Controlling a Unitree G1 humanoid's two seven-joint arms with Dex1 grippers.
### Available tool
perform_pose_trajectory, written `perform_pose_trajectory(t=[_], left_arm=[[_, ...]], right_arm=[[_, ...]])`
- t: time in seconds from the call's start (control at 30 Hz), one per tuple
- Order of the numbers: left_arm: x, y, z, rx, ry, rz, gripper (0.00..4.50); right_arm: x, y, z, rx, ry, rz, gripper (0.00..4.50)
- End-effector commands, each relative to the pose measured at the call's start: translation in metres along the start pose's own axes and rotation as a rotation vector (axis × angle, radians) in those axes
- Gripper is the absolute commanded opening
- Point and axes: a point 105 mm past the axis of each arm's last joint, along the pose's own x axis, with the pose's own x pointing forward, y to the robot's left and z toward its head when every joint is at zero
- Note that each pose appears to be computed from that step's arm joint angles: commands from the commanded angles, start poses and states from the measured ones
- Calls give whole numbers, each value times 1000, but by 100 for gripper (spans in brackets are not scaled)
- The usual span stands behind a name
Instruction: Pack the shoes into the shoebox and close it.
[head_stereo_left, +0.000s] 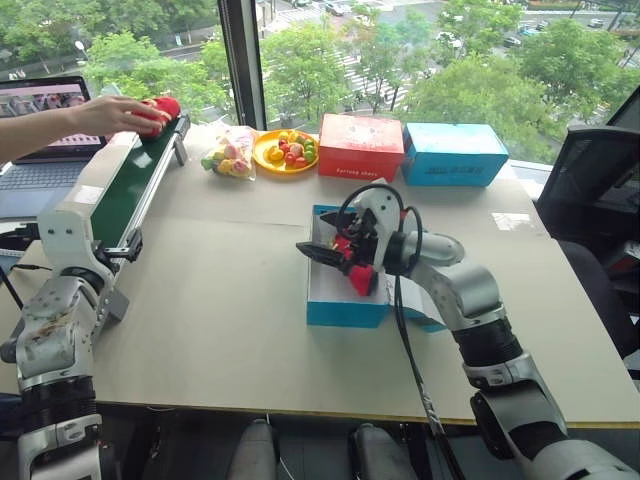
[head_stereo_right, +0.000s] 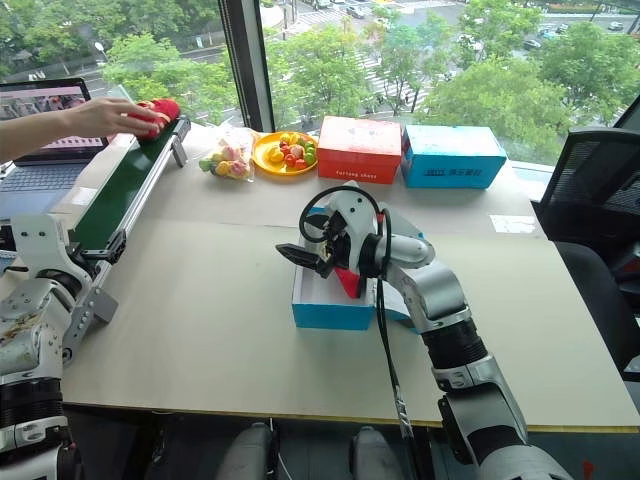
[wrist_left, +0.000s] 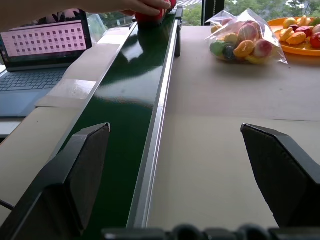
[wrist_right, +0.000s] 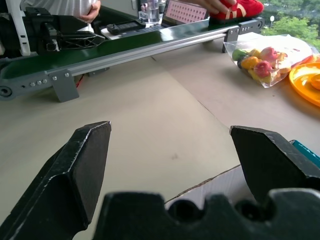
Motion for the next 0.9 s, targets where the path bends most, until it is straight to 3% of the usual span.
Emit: perform_pose_trajectory(t=[0.03, 0.33, 0.53, 0.9], left_arm=[[6, 16, 12, 51, -29, 58, 450], [18, 12, 19, 23, -51, 66, 450], [23, 31, 28, 66, -79, 17, 450], [25, 59, 12, 72, -37, 23, 450]], right_arm=[[0, 1, 14, -45, -61, -8, 447], [6, 12, 15, -26, -87, -13, 447], [5, 21, 15, -19, -92, 20, 447], [0, 22, 12, -21, -76, 38, 447]])
